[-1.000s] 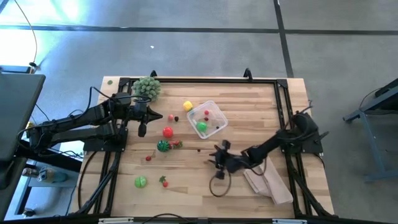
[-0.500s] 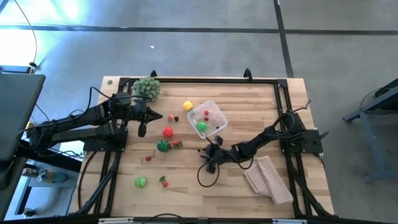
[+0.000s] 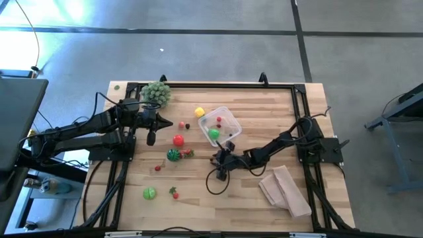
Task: Pick and placing Produce into tupperware
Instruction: Put the blueberry into the the transparent bin
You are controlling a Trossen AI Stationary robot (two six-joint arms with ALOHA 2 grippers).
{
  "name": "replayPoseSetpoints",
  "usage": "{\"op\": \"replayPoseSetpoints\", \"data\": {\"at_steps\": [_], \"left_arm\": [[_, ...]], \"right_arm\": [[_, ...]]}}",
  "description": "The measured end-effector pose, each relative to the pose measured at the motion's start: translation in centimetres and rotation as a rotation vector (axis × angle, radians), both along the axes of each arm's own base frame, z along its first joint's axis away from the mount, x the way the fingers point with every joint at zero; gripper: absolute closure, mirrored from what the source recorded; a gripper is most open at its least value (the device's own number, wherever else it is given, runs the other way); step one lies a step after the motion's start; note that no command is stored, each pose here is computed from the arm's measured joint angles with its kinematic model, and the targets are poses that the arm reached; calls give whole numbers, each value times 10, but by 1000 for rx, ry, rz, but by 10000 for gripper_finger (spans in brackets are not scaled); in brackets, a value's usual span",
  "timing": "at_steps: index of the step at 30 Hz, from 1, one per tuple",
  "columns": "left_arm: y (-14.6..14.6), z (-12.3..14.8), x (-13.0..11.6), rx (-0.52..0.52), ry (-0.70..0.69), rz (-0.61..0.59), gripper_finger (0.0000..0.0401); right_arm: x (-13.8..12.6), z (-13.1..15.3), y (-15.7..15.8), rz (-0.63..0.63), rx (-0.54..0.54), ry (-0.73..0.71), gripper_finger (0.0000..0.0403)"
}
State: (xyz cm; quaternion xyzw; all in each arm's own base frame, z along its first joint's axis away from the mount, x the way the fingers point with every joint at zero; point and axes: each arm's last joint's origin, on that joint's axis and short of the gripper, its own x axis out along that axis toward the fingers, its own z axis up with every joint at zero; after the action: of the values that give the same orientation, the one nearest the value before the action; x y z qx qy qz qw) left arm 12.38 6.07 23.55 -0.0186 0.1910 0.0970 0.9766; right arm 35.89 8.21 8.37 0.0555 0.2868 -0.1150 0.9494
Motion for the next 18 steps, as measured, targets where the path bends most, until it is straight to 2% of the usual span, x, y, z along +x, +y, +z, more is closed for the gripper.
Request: {"op": "replayPoseSetpoints", "data": {"at_steps": [14,18], "left_arm": [[0,0,0,0,0,0,400],[0,0,0,0,0,0,400]], "right_arm": [[2,-8,1,38,-53,-2,231],[2,-9,1,42,-52,2,244]]}}
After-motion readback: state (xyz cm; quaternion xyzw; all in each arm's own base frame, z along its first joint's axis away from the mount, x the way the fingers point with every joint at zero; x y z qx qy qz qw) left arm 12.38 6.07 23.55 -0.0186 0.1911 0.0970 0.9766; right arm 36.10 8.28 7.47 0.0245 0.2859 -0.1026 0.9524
